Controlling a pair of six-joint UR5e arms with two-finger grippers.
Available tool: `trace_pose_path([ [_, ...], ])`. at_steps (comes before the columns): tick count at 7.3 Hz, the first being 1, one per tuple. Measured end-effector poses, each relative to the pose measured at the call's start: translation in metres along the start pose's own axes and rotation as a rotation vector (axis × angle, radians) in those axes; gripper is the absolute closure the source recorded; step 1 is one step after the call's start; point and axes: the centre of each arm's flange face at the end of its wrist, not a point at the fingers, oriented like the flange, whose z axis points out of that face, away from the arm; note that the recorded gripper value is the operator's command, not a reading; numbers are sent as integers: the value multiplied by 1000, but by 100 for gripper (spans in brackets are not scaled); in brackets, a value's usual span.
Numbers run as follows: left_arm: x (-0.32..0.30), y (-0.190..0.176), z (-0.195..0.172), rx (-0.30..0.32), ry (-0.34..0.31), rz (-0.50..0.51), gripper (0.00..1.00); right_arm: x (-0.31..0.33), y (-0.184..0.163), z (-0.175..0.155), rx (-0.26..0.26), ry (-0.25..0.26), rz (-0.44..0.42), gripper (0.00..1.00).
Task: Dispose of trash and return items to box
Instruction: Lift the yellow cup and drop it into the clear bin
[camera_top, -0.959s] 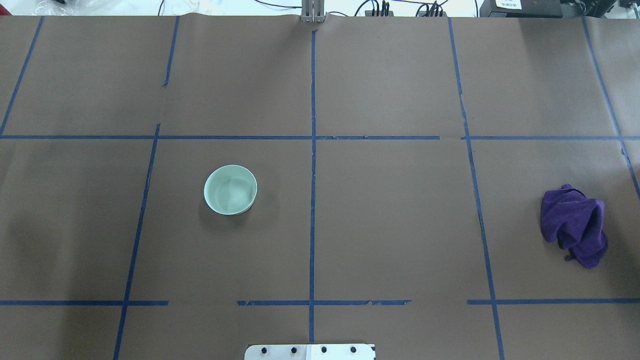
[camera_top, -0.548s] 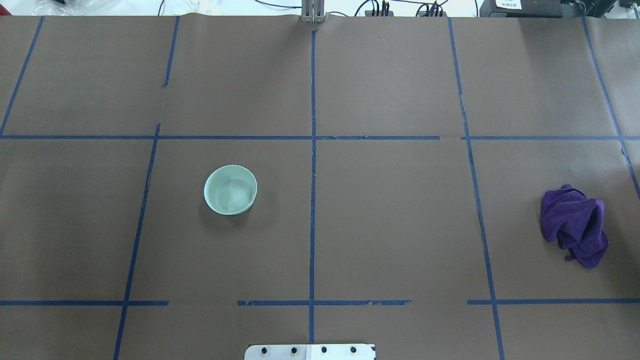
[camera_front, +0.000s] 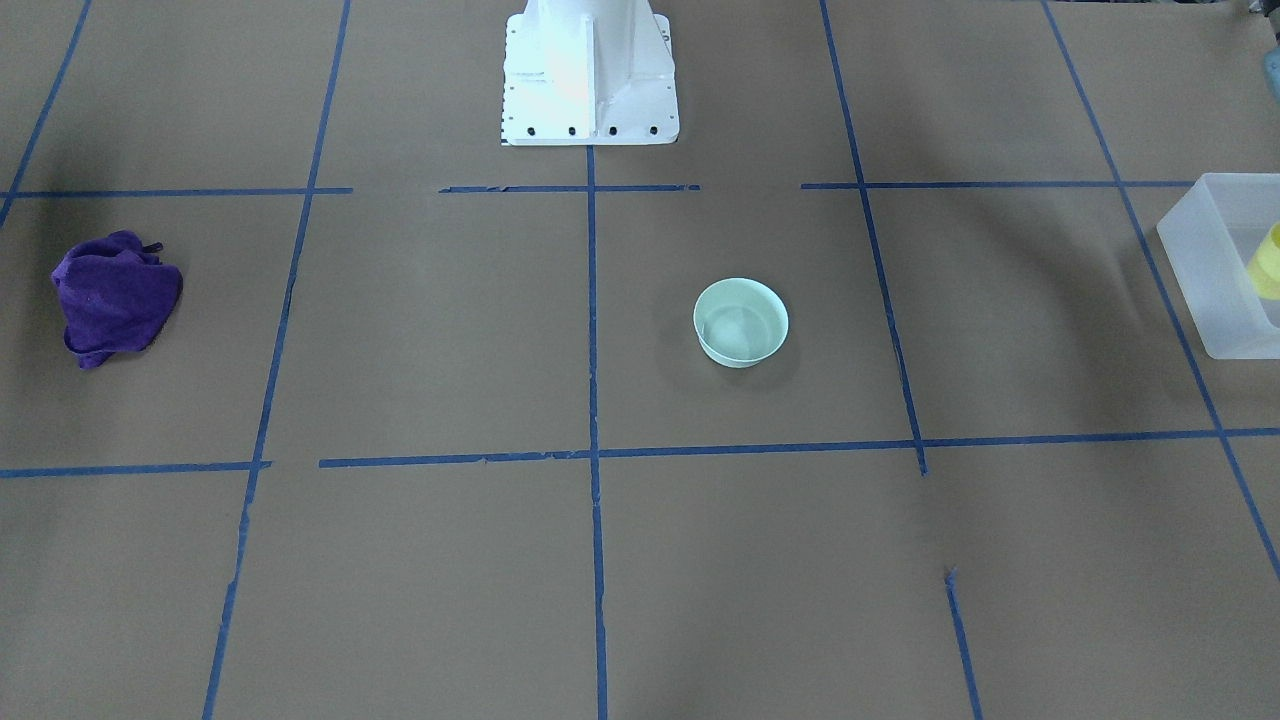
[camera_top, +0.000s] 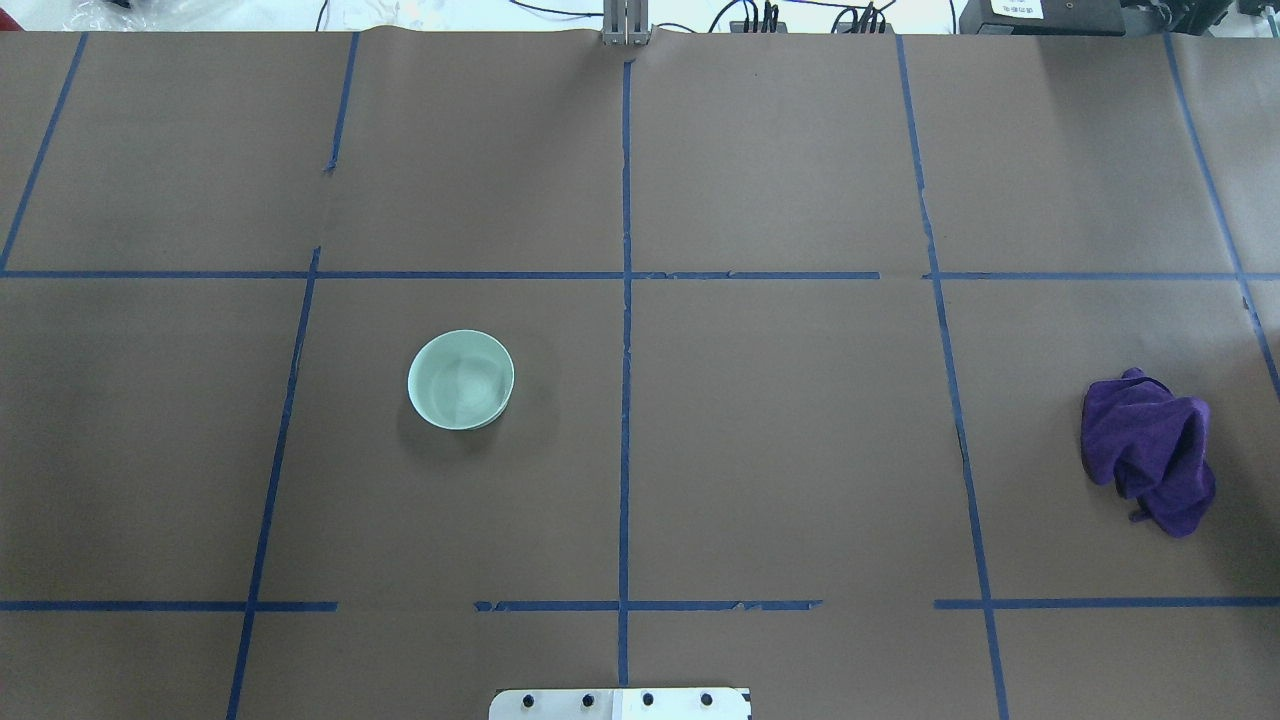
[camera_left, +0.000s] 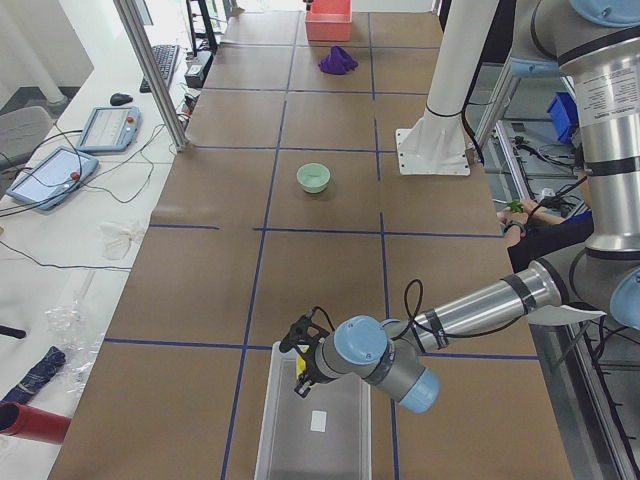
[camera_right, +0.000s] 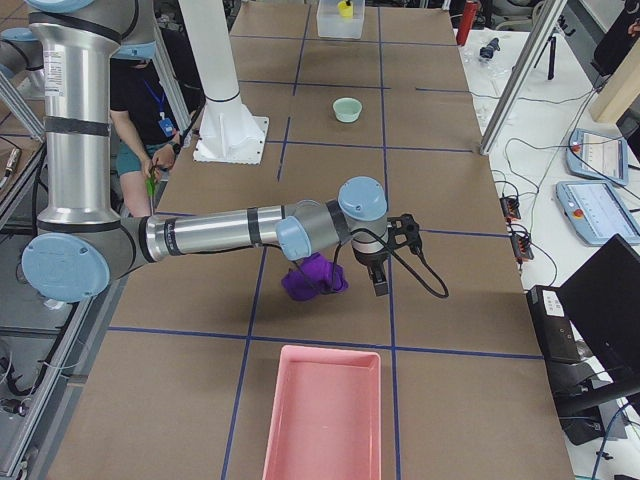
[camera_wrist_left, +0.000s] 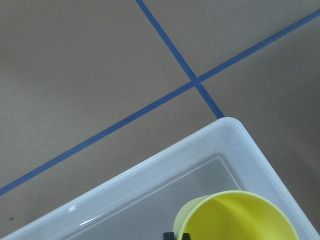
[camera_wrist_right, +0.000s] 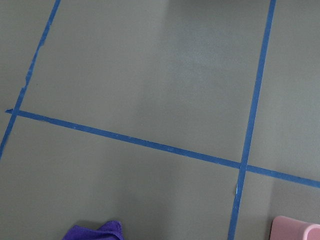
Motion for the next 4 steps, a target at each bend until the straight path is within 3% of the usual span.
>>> trace_pose_path([
  [1, 6, 14, 3, -17, 11, 23, 77, 0, 0, 0, 0, 0, 0, 0],
  [2, 10, 28, 3, -32, 17, 50, 38, 0, 1, 0, 0, 0, -2, 0],
  [4, 13, 40, 4, -47, 23, 90, 28, 0, 1, 1, -1, 0, -7, 0],
])
